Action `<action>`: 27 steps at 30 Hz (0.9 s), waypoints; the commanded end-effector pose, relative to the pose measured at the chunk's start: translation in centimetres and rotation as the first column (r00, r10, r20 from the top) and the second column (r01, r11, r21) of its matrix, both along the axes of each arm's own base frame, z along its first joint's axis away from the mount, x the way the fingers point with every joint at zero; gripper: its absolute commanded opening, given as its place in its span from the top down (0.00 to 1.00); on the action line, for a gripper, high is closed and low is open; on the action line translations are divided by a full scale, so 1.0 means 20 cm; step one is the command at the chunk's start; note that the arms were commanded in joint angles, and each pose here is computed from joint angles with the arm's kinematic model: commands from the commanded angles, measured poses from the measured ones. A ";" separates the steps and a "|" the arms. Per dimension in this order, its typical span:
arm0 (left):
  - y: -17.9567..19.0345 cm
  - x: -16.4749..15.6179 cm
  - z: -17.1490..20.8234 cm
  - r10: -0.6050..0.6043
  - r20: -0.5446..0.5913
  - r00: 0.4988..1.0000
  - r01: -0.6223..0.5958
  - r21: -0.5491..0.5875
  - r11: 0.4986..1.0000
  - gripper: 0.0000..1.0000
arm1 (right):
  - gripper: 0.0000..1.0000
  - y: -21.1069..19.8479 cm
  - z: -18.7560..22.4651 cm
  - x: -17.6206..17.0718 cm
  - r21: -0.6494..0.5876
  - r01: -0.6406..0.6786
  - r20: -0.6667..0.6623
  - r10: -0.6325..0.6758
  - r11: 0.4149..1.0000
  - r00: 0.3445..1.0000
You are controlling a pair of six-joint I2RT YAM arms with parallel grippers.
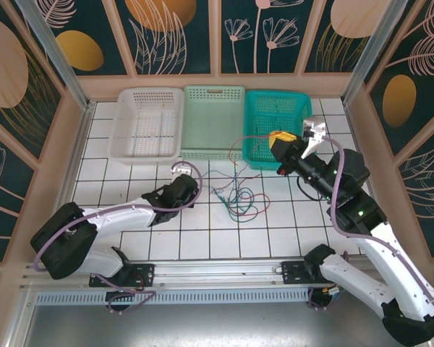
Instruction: Untangle the cables
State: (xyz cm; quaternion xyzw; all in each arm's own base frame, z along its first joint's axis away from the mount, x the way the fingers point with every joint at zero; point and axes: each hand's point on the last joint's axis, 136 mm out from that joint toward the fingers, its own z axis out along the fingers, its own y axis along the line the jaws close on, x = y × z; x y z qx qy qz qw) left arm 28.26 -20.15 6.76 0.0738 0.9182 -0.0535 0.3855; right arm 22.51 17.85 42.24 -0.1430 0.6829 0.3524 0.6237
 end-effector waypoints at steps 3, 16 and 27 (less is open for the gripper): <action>-0.16 0.02 0.15 -0.120 0.074 0.990 0.130 -0.139 0.982 0.49 | 1.00 0.02 -0.01 0.05 0.003 0.007 -0.057 -0.007 1.000 0.998; -0.32 -0.21 0.31 -0.411 0.250 0.876 0.474 -0.303 0.827 0.31 | 1.00 0.03 -0.12 0.20 0.047 0.084 -0.120 -0.078 0.995 0.990; -0.62 -0.15 0.42 -0.551 0.294 0.781 0.624 -0.346 0.701 0.28 | 1.00 0.05 -0.13 0.19 0.055 0.049 -0.126 -0.042 0.997 0.991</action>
